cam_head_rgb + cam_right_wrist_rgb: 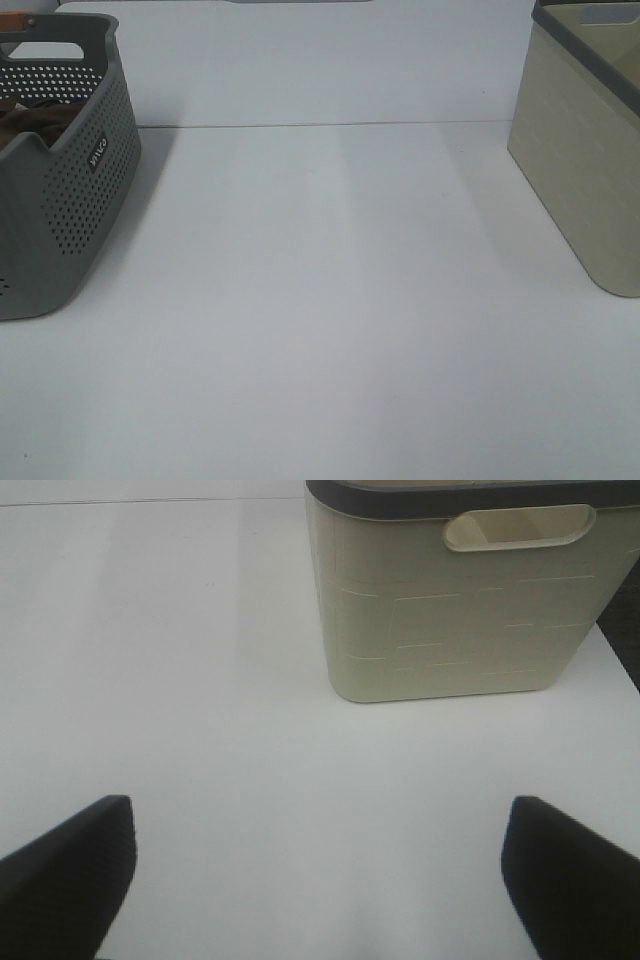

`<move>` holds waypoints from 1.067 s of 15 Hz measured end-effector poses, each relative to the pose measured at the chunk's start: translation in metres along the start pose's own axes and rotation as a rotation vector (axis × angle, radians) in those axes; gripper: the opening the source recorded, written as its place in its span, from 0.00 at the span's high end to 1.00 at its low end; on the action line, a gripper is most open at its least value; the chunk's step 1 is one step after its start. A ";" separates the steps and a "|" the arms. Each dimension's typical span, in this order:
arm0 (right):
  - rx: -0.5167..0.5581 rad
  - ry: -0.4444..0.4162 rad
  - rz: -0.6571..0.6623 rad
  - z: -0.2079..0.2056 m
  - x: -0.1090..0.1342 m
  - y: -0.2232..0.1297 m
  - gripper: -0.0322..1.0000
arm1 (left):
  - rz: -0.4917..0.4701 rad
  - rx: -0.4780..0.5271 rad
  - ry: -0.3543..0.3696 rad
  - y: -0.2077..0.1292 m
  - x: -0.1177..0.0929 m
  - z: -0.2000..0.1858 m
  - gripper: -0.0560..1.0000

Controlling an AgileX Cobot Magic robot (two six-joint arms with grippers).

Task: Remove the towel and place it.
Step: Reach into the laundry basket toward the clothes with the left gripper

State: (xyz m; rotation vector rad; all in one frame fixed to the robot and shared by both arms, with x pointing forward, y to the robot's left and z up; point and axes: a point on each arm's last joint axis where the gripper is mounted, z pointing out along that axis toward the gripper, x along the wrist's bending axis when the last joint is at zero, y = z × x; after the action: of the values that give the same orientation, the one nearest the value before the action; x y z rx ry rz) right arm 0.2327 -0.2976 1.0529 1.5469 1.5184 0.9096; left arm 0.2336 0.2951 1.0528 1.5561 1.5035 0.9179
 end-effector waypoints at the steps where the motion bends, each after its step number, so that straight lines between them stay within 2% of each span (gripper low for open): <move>1: 0.000 0.000 0.000 0.000 0.000 0.000 0.07 | 0.000 0.000 0.000 0.000 0.000 0.000 0.11; 16: 0.000 0.000 0.000 0.000 0.000 0.000 0.07 | 0.000 0.000 0.000 0.000 0.000 0.000 0.11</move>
State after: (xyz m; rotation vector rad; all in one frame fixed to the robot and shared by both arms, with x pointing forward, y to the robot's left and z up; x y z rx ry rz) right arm 0.2327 -0.2976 1.0529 1.5469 1.5184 0.9096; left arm 0.2336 0.2951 1.0528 1.5561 1.5035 0.9179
